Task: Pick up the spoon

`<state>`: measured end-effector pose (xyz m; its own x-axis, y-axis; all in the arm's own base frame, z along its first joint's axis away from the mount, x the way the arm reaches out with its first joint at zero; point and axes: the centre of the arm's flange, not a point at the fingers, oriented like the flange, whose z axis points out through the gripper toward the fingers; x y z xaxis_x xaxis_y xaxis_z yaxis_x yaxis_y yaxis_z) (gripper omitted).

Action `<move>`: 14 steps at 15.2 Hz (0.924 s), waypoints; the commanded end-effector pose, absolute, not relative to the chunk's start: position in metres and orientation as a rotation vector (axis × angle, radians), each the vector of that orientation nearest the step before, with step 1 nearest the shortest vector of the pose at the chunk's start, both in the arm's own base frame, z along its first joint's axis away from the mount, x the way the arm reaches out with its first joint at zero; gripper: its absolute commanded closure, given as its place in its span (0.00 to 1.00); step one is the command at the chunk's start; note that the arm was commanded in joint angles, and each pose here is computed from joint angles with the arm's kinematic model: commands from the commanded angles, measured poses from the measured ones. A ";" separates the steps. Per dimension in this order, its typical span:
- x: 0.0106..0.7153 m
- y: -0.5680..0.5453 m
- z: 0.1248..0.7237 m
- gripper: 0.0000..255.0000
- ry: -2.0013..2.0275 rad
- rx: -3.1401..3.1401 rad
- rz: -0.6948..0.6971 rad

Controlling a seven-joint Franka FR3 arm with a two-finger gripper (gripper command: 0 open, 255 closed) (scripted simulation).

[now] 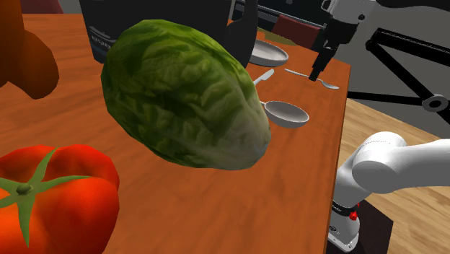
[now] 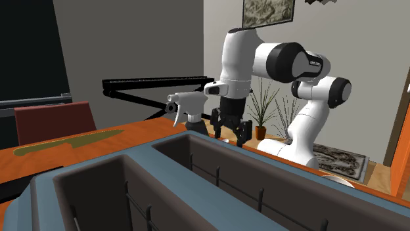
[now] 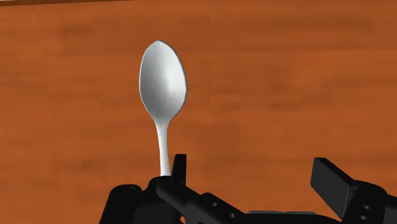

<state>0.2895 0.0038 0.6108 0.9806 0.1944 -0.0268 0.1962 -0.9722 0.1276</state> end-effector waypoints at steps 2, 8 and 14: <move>0.301 -0.013 0.615 0.00 0.319 3.040 -0.062; 0.358 -0.094 0.614 0.00 0.430 3.234 -0.264; 0.358 -0.094 0.583 0.00 0.430 3.234 -0.264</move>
<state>0.3577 -0.0942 0.5890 0.9527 0.2689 -0.1420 0.2478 -0.9571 -0.1501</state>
